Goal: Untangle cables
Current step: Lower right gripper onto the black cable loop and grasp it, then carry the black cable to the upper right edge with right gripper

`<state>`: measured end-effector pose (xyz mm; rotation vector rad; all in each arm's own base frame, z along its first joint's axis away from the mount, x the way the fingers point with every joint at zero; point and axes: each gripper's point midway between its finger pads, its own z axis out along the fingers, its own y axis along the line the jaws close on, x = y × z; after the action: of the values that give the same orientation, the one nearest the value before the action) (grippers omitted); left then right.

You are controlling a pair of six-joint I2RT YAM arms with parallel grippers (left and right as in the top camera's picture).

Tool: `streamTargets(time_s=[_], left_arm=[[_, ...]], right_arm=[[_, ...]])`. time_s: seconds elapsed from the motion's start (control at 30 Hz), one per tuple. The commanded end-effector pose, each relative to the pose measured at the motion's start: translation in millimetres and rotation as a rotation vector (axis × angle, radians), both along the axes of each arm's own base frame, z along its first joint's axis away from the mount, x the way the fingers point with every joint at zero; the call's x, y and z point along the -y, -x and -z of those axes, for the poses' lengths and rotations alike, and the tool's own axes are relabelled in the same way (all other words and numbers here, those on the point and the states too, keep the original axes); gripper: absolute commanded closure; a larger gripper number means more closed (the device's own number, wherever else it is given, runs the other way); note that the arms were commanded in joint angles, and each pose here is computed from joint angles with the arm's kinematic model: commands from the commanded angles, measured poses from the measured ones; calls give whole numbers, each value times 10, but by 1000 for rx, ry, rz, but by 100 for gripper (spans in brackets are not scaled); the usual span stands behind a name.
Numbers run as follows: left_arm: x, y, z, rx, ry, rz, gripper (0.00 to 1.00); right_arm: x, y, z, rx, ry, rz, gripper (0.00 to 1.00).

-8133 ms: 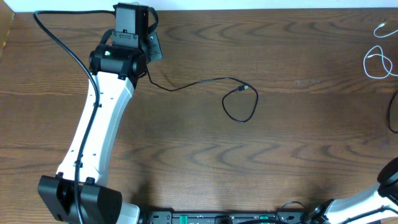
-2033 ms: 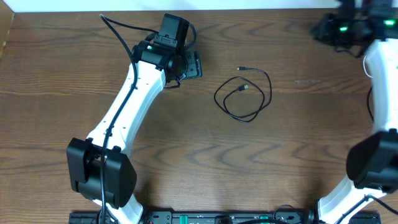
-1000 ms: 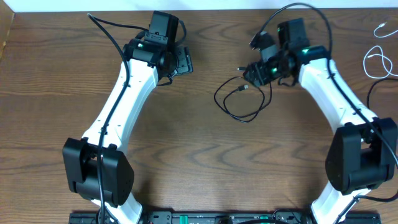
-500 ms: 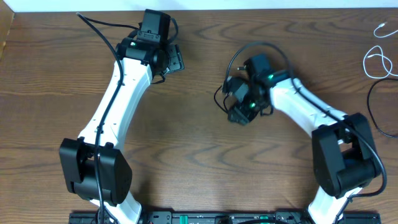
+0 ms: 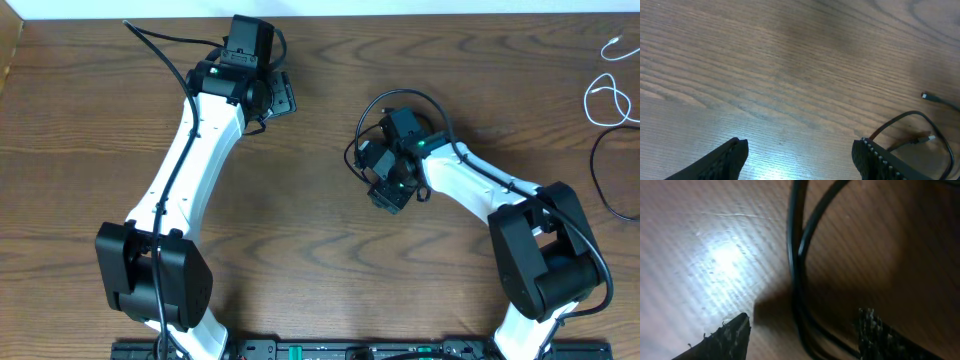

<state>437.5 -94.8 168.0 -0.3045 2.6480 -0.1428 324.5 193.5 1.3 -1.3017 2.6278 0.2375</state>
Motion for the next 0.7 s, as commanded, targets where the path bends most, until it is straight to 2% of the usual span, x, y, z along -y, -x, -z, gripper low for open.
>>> streamTargets(time_s=[0.0, 0.1, 0.33, 0.4, 0.5, 0.67], left_arm=[[-44, -23, -27, 10, -24, 2, 28], [-44, -22, -26, 10, -24, 2, 28], [-45, -21, -26, 9, -24, 2, 28], [-44, -22, -26, 10, -24, 2, 28], [-44, -23, -27, 10, -24, 2, 28], [-44, -23, -27, 10, -24, 2, 28]], right_arm=[[32, 64, 86, -8, 40, 12, 37], [27, 120, 115, -19, 47, 3, 48], [24, 271, 201, -44, 78, 4, 61], [50, 271, 211, -42, 95, 34, 72], [46, 249, 208, -49, 86, 117, 99], [7, 123, 178, -30, 43, 252, 99]])
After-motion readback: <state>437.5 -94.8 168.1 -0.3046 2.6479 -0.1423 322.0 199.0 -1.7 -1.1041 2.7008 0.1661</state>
